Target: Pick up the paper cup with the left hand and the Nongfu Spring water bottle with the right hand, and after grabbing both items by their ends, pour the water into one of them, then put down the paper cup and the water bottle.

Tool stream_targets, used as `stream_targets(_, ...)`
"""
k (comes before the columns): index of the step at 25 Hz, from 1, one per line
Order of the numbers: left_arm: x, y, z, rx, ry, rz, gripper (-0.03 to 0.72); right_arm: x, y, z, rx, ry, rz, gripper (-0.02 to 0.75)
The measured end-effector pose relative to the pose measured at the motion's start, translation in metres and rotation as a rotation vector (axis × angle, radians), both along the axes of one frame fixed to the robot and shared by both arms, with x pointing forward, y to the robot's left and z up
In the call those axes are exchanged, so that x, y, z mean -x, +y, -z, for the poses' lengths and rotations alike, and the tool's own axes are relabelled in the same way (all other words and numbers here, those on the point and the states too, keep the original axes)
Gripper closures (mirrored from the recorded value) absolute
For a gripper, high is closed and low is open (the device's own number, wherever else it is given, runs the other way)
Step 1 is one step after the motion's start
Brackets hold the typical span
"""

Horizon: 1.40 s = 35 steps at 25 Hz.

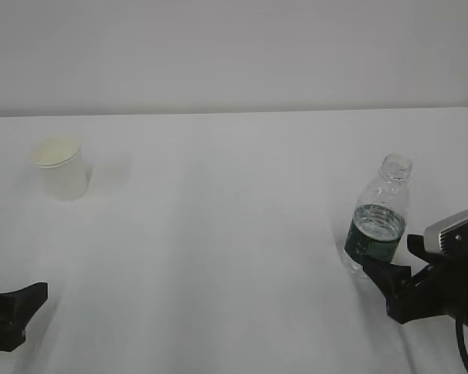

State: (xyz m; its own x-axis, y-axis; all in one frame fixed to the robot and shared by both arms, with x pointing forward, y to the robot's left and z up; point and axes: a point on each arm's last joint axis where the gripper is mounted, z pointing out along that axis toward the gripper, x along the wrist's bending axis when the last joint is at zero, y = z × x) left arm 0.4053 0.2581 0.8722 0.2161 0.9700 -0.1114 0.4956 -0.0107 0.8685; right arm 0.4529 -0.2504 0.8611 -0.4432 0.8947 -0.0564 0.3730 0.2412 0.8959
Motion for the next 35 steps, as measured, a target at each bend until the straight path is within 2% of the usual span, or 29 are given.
stream_targets(35,-0.002,-0.001,-0.001,0.003,-0.008,0.01,0.148,-0.042,0.008,0.012,-0.006,-0.051,-0.052,0.133)
